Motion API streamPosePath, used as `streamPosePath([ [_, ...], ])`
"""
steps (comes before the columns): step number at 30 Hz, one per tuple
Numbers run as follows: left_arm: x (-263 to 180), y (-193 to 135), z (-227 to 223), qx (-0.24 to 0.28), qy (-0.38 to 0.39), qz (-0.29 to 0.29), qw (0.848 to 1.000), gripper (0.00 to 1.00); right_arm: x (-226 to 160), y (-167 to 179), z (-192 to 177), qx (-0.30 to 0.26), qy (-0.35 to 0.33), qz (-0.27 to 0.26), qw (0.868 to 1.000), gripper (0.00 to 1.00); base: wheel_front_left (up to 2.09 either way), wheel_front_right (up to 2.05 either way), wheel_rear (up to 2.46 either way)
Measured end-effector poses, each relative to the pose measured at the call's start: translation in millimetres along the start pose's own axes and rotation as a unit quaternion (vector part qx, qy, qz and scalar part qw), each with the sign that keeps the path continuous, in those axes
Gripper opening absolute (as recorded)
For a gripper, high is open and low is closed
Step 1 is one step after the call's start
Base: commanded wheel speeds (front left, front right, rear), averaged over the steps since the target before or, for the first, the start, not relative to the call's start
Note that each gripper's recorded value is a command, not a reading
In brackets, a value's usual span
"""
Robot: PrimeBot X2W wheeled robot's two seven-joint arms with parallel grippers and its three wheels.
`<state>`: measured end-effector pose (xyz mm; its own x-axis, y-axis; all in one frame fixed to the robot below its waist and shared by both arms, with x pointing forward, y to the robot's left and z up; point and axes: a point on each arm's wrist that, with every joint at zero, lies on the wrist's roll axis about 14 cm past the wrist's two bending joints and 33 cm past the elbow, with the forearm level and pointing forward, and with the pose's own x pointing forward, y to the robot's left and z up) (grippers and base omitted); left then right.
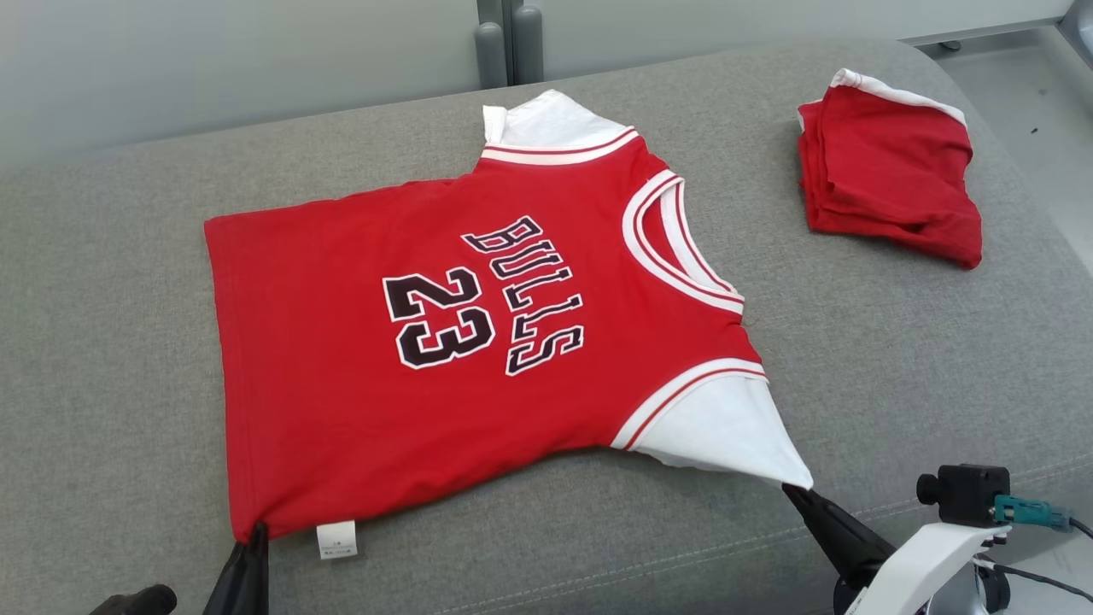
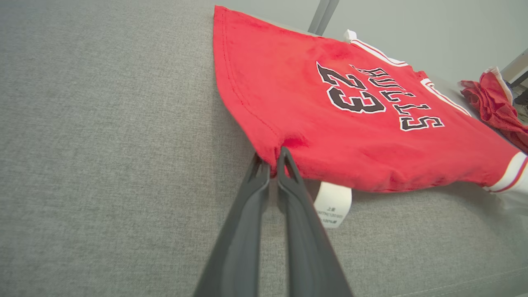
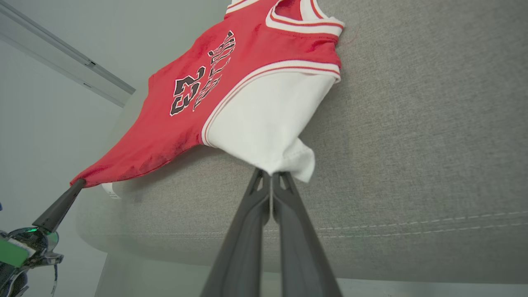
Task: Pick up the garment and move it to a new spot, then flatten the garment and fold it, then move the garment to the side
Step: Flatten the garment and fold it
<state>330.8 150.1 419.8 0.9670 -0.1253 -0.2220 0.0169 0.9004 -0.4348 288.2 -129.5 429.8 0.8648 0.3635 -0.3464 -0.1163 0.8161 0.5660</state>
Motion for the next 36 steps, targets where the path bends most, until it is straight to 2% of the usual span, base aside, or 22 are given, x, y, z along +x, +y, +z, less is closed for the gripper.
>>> streamPosePath([
  [5,-2,0,-15,0.006,0.030,0.001,1.000,0.00,-4,-17,-23,-0.004,0.035,-0.027,0.999,0.00,0.00,0.00,0.00],
  [9,-5,4,-22,0.007,0.044,0.009,0.999,0.00,2,-14,-30,0.002,0.045,-0.025,0.999,0.01,0.00,0.00,0.00],
  [10,-5,4,-23,0.007,0.045,0.010,0.999,0.00,5,-12,-30,0.003,0.045,-0.024,0.999,0.18,0.00,0.00,0.00],
  [11,-5,5,-24,0.007,0.046,0.011,0.999,0.17,7,-11,-30,0.004,0.043,-0.023,0.999,0.41,0.00,0.00,0.00],
  [12,-4,5,-23,0.007,0.045,0.013,0.999,0.34,10,-11,-29,0.005,0.040,-0.023,0.999,0.49,0.00,0.00,0.00],
  [13,-3,5,-22,0.007,0.043,0.014,0.999,0.46,12,-10,-28,0.005,0.039,-0.022,0.999,0.76,0.00,0.00,0.00],
  [14,-2,5,-21,0.007,0.041,0.014,0.999,0.79,14,-10,-28,0.003,0.039,-0.021,0.999,1.00,0.00,0.00,0.00],
  [15,-1,5,-20,0.007,0.040,0.016,0.999,0.95,16,-9,-28,0.001,0.039,-0.021,0.999,1.00,0.00,0.00,0.00],
  [16,0,4,-20,0.006,0.039,0.017,0.999,1.00,17,-9,-27,0.001,0.038,-0.021,0.999,1.00,0.00,0.00,0.00],
  [30,-3,18,-19,0.002,0.030,0.048,0.998,1.00,18,-32,-35,0.006,0.043,-0.055,0.998,1.00,0.00,0.00,0.00],
  [36,12,4,6,0.012,-0.012,0.024,1.000,1.00,11,-47,-32,-0.006,0.041,-0.073,0.996,1.00,0.00,0.00,0.00],
])
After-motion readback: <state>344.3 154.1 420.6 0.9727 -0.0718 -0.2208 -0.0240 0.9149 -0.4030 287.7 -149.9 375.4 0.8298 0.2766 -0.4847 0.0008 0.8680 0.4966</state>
